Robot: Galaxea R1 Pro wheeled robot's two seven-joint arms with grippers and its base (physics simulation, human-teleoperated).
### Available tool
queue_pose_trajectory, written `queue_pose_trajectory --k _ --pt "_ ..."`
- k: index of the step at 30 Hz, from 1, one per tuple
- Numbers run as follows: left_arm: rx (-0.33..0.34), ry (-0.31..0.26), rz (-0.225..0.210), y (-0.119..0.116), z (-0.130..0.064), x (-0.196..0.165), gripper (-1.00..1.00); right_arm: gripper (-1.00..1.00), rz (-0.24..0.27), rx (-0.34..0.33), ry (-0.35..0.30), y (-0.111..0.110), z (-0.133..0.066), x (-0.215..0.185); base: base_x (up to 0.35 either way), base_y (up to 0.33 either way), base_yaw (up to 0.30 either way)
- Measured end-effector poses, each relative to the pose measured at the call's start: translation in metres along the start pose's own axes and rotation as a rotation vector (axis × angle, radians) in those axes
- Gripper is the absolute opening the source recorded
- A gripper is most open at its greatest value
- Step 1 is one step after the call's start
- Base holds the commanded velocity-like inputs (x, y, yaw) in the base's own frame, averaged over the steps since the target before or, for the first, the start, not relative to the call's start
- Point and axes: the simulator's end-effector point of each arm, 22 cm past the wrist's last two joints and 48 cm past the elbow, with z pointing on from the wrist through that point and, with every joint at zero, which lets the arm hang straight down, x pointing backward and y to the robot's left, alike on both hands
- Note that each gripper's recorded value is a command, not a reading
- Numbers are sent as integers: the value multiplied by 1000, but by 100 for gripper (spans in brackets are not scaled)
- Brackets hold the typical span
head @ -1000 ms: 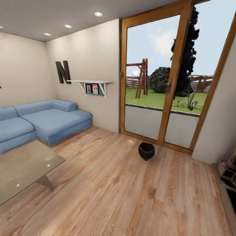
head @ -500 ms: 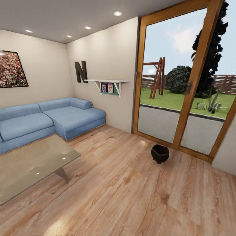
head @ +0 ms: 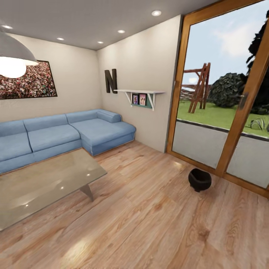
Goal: Place each of the two pumpkins and all three candles from the living room inside a cabinet in the living room (use any cabinet), then make sure every cabinet is closed, and position the cauldron so it is next to a table in the living room.
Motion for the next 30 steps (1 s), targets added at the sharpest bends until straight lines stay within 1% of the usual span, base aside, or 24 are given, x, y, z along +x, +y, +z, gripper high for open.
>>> queue_pose_trajectory --k 30 --pt "1 2 0 -1 0 1 100 100 -1 1 2 -1 0 1 0 0 288"
